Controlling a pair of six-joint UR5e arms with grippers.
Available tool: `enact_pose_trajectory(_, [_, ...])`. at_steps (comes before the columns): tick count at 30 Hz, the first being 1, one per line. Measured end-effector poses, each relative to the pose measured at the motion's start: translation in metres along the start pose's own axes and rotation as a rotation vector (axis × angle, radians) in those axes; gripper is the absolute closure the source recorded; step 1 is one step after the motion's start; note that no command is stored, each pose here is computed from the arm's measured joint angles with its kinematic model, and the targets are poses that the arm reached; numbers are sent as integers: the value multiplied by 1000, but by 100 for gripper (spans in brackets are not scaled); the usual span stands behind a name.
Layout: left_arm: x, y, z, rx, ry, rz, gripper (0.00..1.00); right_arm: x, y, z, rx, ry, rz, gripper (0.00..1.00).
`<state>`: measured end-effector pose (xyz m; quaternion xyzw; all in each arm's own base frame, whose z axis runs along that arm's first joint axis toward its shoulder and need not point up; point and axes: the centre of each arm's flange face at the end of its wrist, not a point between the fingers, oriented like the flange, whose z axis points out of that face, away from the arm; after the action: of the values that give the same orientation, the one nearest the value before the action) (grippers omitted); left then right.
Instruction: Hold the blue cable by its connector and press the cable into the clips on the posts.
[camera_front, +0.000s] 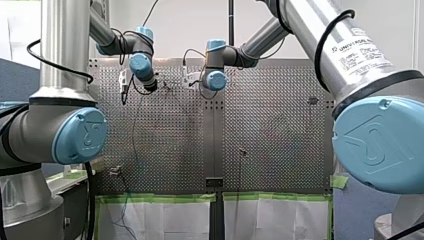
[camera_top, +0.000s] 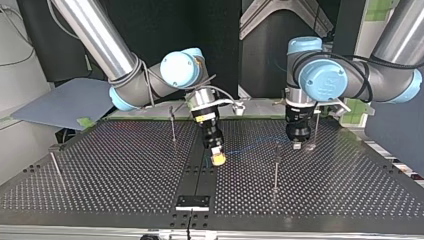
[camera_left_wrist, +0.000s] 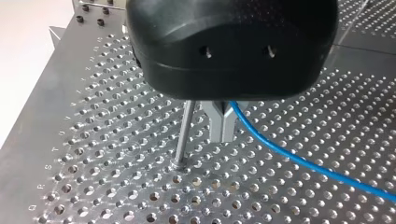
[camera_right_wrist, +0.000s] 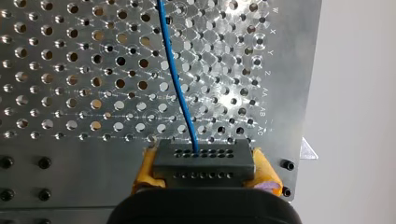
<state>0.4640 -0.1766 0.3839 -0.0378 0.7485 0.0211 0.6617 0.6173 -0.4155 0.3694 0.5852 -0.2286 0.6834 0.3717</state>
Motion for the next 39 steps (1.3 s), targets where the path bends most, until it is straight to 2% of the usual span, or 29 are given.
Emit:
enact_pose_trajectory(32, [-4,1,10,-10,-62,-57,100,-20,4,0,-1,-28,3,100])
enact_pose_trajectory(39, [4,-1,15,-12,-57,-56,100,-25,6,0,-4,-35,2,100])
